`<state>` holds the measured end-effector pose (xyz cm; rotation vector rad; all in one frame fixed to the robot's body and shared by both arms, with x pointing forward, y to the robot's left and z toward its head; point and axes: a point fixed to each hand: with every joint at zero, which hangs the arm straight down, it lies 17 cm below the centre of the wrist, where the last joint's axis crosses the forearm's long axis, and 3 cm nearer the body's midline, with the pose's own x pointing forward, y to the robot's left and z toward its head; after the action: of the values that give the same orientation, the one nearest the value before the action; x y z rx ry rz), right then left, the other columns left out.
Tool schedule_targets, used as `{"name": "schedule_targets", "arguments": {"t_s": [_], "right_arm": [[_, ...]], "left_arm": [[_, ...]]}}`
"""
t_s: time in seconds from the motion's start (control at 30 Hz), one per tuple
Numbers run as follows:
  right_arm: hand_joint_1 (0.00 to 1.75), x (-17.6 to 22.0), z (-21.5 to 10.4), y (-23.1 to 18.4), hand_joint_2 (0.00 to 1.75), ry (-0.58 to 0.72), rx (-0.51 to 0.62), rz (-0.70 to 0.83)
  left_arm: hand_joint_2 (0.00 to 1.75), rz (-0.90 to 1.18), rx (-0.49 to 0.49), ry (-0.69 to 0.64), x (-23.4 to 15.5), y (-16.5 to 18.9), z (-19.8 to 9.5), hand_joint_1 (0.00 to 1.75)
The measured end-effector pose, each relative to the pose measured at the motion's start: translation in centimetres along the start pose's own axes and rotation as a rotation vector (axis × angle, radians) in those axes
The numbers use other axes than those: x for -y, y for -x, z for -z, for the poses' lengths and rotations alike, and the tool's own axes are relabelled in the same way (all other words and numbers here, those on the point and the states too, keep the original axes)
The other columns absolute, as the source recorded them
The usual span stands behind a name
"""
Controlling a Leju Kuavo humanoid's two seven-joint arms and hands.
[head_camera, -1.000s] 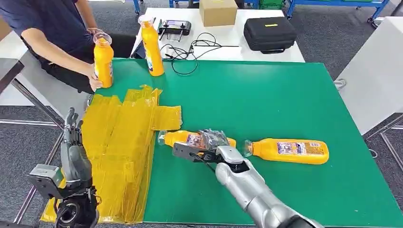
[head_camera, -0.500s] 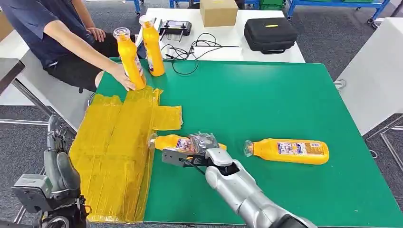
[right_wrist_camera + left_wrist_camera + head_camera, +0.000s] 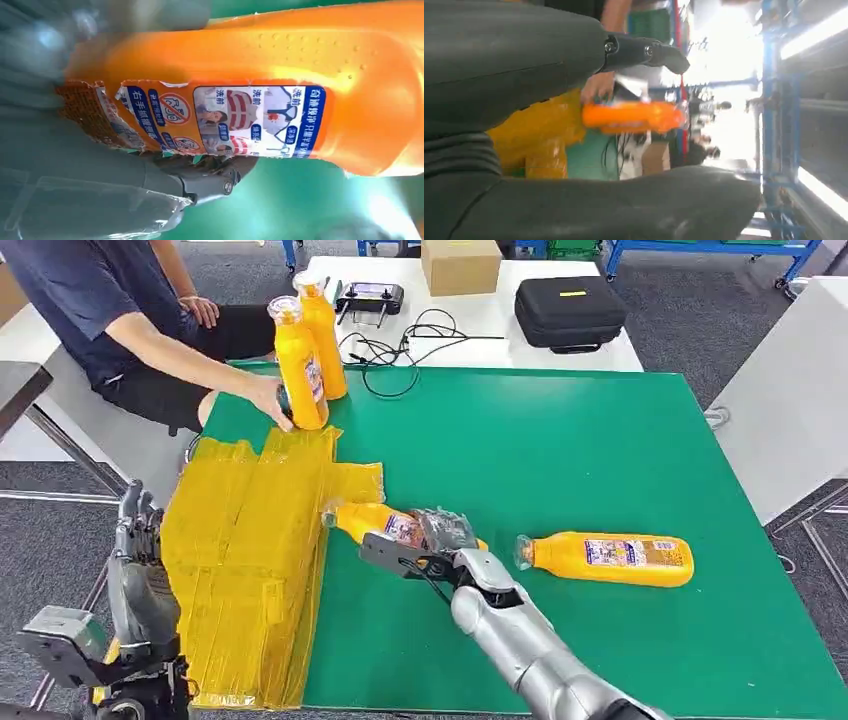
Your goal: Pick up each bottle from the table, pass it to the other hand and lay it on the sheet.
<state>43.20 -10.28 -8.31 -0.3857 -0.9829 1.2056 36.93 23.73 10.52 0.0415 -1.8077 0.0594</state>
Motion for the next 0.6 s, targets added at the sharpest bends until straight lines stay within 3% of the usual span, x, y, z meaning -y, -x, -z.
{"name": "schedule_targets", "arguments": {"t_s": [0.3,0.6], "right_arm": [[1.75,8.1,-2.6,-8.6,1.75,0.216,0.315,0.271],[1.75,8.4,-5.3,-20.1,1.75,0.193,0.540,0.303]], "left_arm": [[1.75,-0.335,-0.123,0.065,-0.5,2.0,-2.9,0.00],[1.75,-0.409,-0.132,0.034,-1.0,1.6,-3.1,0.00]]}}
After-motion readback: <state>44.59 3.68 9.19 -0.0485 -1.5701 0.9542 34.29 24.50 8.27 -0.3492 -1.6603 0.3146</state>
